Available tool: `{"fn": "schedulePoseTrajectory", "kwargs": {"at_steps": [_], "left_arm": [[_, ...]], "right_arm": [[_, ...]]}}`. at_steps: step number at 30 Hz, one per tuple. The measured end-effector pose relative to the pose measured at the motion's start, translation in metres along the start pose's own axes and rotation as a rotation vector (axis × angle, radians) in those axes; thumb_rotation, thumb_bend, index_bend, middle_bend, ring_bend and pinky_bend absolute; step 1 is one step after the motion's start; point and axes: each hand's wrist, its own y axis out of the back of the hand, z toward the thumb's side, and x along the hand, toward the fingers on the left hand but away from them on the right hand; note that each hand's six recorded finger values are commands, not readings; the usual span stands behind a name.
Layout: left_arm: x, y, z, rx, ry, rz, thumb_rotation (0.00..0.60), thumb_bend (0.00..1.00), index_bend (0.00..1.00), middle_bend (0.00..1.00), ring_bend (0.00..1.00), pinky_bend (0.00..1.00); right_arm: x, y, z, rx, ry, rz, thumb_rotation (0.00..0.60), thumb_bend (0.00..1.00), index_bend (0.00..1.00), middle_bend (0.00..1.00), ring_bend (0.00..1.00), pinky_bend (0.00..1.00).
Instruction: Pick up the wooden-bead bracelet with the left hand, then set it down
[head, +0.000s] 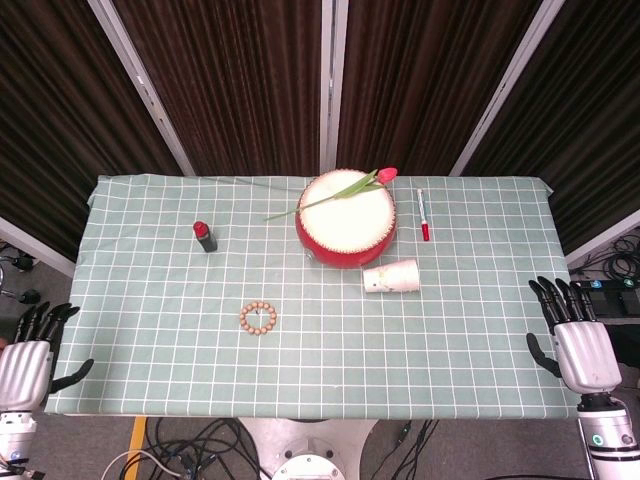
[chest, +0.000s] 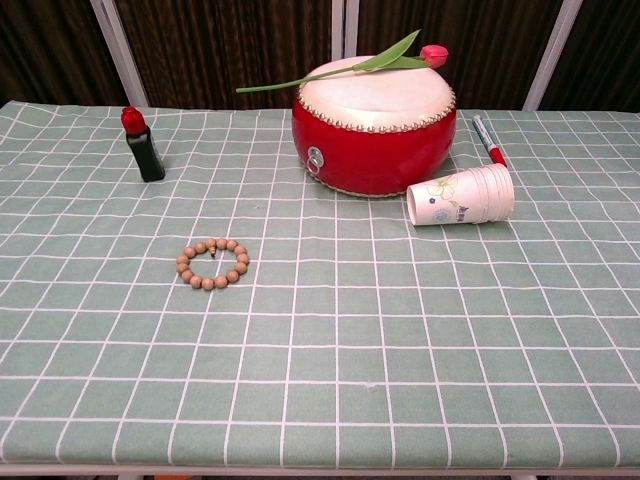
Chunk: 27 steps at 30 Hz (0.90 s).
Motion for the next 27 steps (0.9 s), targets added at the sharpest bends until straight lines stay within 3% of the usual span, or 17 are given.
{"fn": "schedulePoseTrajectory", "kwargs": {"at_steps": [10,15,19,22,27], "left_arm": [[0.001,0.001,0.002,0.013,-0.013,-0.001,0.6,0.19,0.16,0.12,0.02,0.0],[0.01,0.005,0.014,0.048,-0.09,-0.001,0.6,0.19,0.21,0.15,0.02,0.0],[0.024,0.009,0.039,0.091,-0.23,-0.008,0.6,0.19,0.27,0.21,0.03,0.0],[0.041,0.009,0.068,0.122,-0.38,-0.014,0.6,0.19,0.33,0.28,0.08,0.0],[0.071,-0.005,0.118,0.177,-0.615,-0.066,0.6,0.19,0.36,0.31,0.09,0.01]], "right_arm": [[-0.003,-0.001,-0.001,-0.008,0.003,0.004,0.6,0.33,0.0,0.07,0.0,0.0],[-0.003,0.008,-0.003,-0.002,0.001,-0.027,0.6,0.33,0.0,0.07,0.0,0.0],[-0.003,0.017,-0.005,0.012,-0.002,-0.052,0.6,0.33,0.0,0.07,0.0,0.0],[-0.003,0.023,-0.005,0.013,-0.006,-0.066,0.6,0.33,0.0,0.07,0.0,0.0],[-0.002,0.025,-0.007,0.022,-0.015,-0.067,0.6,0.33,0.0,0.07,0.0,0.0]]}}
